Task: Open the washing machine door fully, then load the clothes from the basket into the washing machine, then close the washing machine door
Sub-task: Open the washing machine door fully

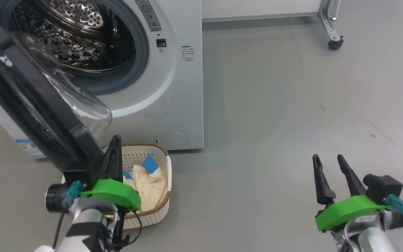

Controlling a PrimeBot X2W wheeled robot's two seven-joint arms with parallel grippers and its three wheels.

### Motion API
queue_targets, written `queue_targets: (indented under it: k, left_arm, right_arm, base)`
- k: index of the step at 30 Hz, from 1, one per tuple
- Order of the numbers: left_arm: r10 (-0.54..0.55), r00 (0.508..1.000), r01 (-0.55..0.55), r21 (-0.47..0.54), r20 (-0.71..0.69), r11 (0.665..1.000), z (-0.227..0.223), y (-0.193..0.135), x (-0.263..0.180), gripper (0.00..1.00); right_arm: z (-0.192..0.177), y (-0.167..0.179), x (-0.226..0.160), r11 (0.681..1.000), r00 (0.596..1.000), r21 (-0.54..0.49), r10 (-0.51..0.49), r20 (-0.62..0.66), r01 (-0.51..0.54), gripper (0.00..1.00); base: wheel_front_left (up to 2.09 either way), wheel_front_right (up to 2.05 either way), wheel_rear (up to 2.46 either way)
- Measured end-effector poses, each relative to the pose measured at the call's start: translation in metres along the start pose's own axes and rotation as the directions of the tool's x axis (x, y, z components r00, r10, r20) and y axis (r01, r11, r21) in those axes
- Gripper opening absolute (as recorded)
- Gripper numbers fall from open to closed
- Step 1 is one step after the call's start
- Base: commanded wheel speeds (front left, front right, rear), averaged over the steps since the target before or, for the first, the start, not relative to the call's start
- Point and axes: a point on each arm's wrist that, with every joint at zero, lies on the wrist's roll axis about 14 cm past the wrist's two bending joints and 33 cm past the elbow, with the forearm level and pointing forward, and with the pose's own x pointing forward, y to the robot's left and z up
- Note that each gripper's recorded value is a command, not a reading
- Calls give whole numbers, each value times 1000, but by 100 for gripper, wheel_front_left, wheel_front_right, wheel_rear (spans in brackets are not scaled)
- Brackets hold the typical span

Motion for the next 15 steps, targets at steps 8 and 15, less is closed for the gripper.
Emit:
queue_targets:
  k: [8, 15]
  left_arm:
    - [32, 997, -32, -7, -76, 999, -22, 9, 3, 0]
    - [54, 994, -55, -2, -93, 999, -26, 16, 1, 0]
  right_arm:
    - [-3, -1, -2, 1000, 1000, 4, -4, -9, 4, 100]
    - [-3, 0, -1, 1000, 1000, 5, -1, -11, 1, 100]
  base:
    - [0, 0, 0]
    - [0, 0, 0]
